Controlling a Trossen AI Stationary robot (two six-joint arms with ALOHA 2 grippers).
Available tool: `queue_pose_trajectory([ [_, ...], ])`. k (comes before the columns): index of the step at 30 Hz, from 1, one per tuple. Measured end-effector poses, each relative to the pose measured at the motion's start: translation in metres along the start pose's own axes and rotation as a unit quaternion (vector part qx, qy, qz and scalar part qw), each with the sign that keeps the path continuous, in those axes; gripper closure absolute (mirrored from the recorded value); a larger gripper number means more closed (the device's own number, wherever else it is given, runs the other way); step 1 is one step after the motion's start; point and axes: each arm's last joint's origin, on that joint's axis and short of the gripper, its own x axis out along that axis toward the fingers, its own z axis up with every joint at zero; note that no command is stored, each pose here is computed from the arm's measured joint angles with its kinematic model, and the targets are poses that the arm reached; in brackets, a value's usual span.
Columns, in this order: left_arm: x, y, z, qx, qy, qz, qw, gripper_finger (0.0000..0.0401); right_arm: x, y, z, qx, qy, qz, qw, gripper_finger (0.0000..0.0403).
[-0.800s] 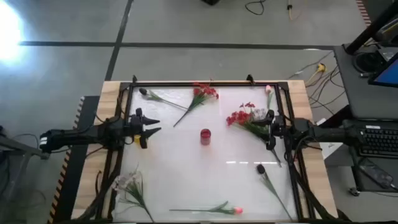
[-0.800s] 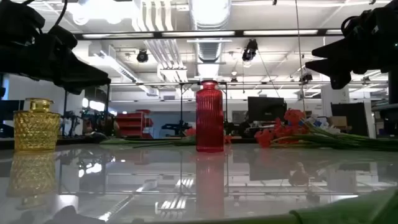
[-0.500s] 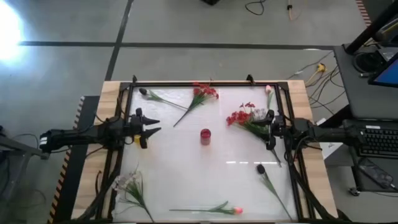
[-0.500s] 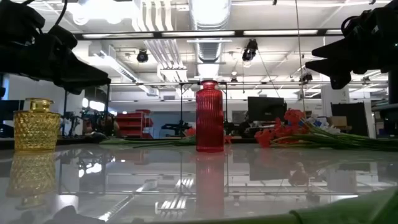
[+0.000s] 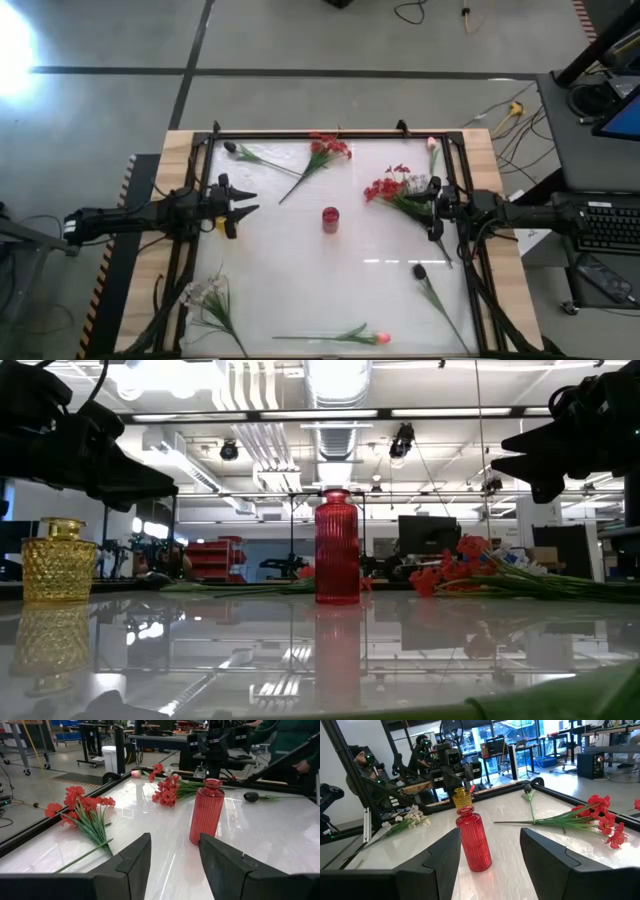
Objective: Sort flowers into vase by color
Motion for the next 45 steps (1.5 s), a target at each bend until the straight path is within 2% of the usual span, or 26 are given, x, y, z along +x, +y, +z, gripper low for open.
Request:
queue_pose_trajectory([
  [39, 0.0, 0.0, 0.0, 0.0, 0.0, 0.0, 1.0, 0.0246, 0.0, 0.0, 0.0, 0.001, -0.001, 0.0, 1.0, 0.0207],
  [42, 0.0, 0.0, 0.0, 0.0, 0.0, 0.0, 1.0, 0.0246, 0.0, 0.001, 0.008, 0.039, -0.04, 0.0, 0.998, 0.0207],
  [45, 0.0, 0.0, 0.0, 0.0, 0.0, 0.0, 1.0, 0.0246, -0.001, 0.001, 0.014, 0.147, -0.075, -0.006, 0.986, 0.0207],
])
